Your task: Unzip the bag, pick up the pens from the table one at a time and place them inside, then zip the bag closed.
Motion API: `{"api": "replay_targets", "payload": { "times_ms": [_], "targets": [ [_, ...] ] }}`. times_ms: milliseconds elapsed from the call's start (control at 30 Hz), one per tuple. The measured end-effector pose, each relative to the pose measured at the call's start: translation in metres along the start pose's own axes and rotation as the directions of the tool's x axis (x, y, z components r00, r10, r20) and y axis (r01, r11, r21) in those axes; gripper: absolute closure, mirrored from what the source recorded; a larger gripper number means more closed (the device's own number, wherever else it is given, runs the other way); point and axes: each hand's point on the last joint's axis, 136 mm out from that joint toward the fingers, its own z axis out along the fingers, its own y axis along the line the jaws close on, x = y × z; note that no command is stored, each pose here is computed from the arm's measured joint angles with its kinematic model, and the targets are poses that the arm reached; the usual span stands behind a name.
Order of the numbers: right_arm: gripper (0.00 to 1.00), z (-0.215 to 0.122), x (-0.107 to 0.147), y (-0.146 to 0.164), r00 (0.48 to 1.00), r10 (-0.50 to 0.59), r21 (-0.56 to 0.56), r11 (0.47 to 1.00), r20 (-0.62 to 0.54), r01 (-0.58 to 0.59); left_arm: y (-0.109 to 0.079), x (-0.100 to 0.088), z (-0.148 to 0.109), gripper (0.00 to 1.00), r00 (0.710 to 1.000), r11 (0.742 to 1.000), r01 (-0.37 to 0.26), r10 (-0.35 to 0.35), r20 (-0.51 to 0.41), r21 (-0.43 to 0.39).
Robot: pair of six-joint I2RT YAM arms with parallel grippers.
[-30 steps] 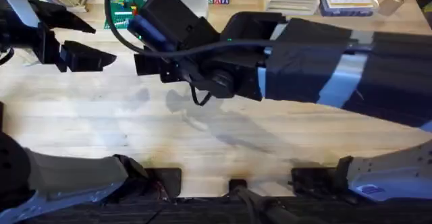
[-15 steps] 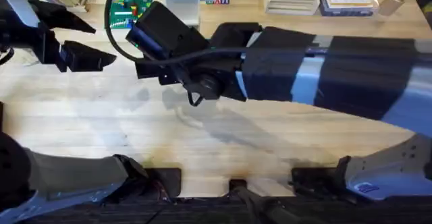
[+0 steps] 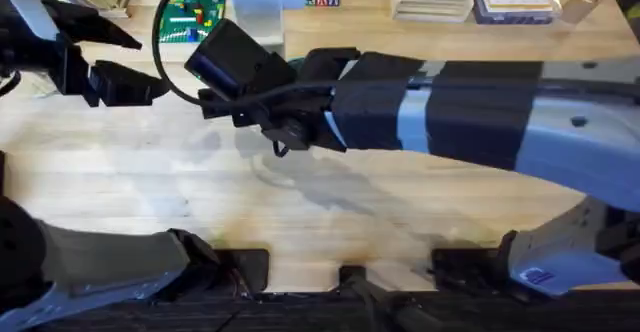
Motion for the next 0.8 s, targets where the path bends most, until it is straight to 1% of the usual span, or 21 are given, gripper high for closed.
{"api": "replay_targets", "payload": {
  "times_ms": [167,367,800],
  "targets": [
    [0.005,0.000,-0.006,0.005,1.000,0.012,-0.020,1.000,0.026,-0.011,0.000,0.000,0.000,0.007,1.000,1.000,0.000,0.000,0.000,0.000],
    [0.005,0.001,-0.007,0.006,0.999,0.015,-0.022,1.000,0.031,-0.014,0.000,0.000,0.000,0.007,1.000,1.000,0.000,0.000,0.000,0.000],
    [0.005,0.022,-0.005,-0.009,0.999,0.026,0.019,0.999,0.024,-0.026,0.000,0.000,0.000,0.007,1.000,1.000,0.000,0.000,0.000,0.000]
  ]
}}
